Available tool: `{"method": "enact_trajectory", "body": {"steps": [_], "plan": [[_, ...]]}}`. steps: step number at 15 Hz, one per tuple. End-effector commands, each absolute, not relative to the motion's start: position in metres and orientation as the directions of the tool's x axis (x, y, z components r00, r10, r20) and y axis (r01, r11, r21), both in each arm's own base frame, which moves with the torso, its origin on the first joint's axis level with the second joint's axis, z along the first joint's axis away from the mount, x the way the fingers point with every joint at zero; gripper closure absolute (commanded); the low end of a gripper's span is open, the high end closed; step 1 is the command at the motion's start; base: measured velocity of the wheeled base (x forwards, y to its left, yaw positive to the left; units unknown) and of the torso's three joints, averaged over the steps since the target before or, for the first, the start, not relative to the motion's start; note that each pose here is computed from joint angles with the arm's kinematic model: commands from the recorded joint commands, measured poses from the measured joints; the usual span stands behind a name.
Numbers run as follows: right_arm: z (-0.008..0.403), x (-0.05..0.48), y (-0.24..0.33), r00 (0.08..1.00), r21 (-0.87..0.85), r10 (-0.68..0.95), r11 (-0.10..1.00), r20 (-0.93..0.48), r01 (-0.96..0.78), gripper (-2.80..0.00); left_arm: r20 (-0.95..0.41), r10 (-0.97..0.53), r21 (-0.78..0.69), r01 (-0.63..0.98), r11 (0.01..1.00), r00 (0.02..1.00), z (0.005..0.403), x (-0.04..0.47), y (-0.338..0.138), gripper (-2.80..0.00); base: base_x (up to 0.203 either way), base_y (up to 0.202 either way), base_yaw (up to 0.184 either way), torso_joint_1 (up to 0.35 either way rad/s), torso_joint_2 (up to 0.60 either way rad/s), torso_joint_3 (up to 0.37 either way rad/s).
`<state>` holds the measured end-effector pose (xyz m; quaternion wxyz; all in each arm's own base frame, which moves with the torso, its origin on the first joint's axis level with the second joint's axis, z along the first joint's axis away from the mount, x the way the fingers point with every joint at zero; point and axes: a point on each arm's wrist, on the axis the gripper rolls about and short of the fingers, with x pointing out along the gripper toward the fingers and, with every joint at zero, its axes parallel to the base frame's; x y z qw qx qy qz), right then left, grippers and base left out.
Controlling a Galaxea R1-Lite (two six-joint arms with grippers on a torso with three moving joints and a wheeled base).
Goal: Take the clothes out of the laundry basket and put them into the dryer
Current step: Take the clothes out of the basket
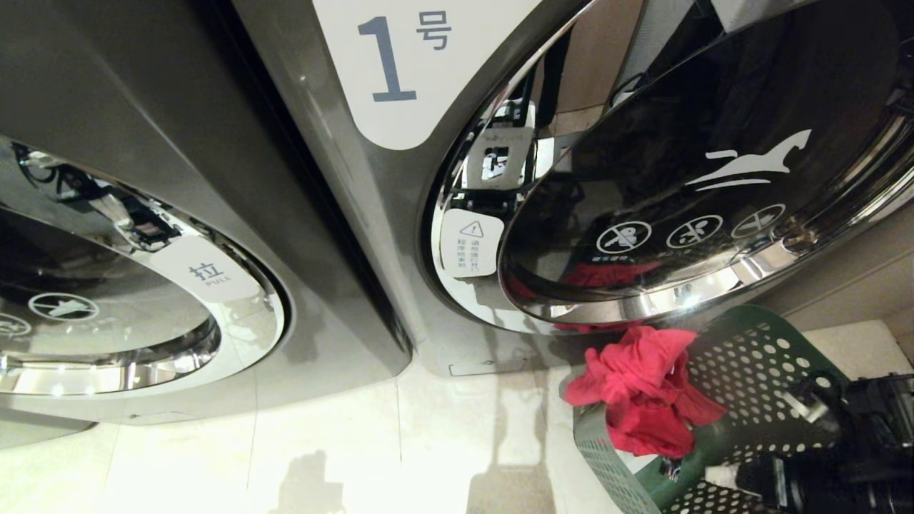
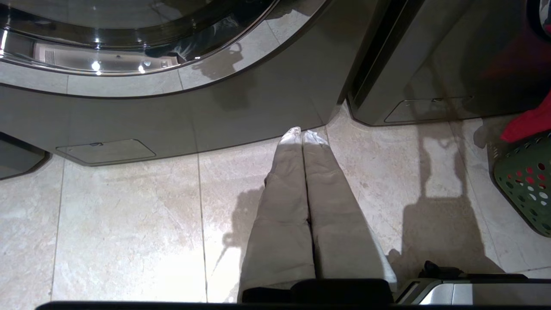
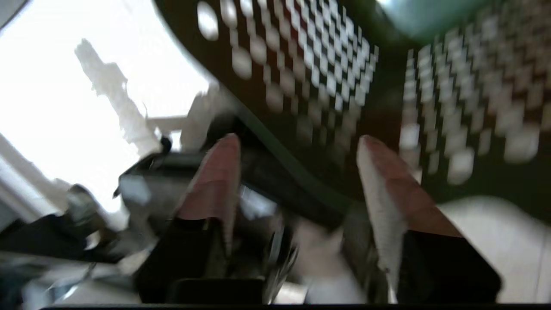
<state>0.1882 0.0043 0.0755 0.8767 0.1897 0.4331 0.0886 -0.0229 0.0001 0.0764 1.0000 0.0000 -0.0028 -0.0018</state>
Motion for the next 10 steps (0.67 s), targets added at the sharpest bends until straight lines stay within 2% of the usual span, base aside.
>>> {"method": "enact_trajectory", "body": {"steps": [1, 6, 10], "plan": [[0.048, 0.221, 0.004, 0.616, 0.363, 0.322, 0.93, -0.719, -0.062, -2.8, 0.008, -0.003, 0.0, 0.003, 1.0, 1.0, 0.076, -0.023, 0.0, 0.0, 0.0, 0.0, 0.0, 0.0, 0.0, 0.0], [0.028, 0.26, 0.003, 0.714, 0.113, 0.348, 0.928, -0.608, -0.355, -2.8, 0.008, -0.003, 0.0, 0.003, 1.0, 1.0, 0.076, -0.023, 0.0, 0.0, 0.0, 0.0, 0.0, 0.0, 0.0, 0.0], [0.024, 0.291, 0.002, 0.782, -0.051, 0.349, 0.899, -0.516, -0.435, -2.8, 0.008, -0.003, 0.0, 0.003, 1.0, 1.0, 0.076, -0.023, 0.0, 0.0, 0.0, 0.0, 0.0, 0.0, 0.0, 0.0]]}}
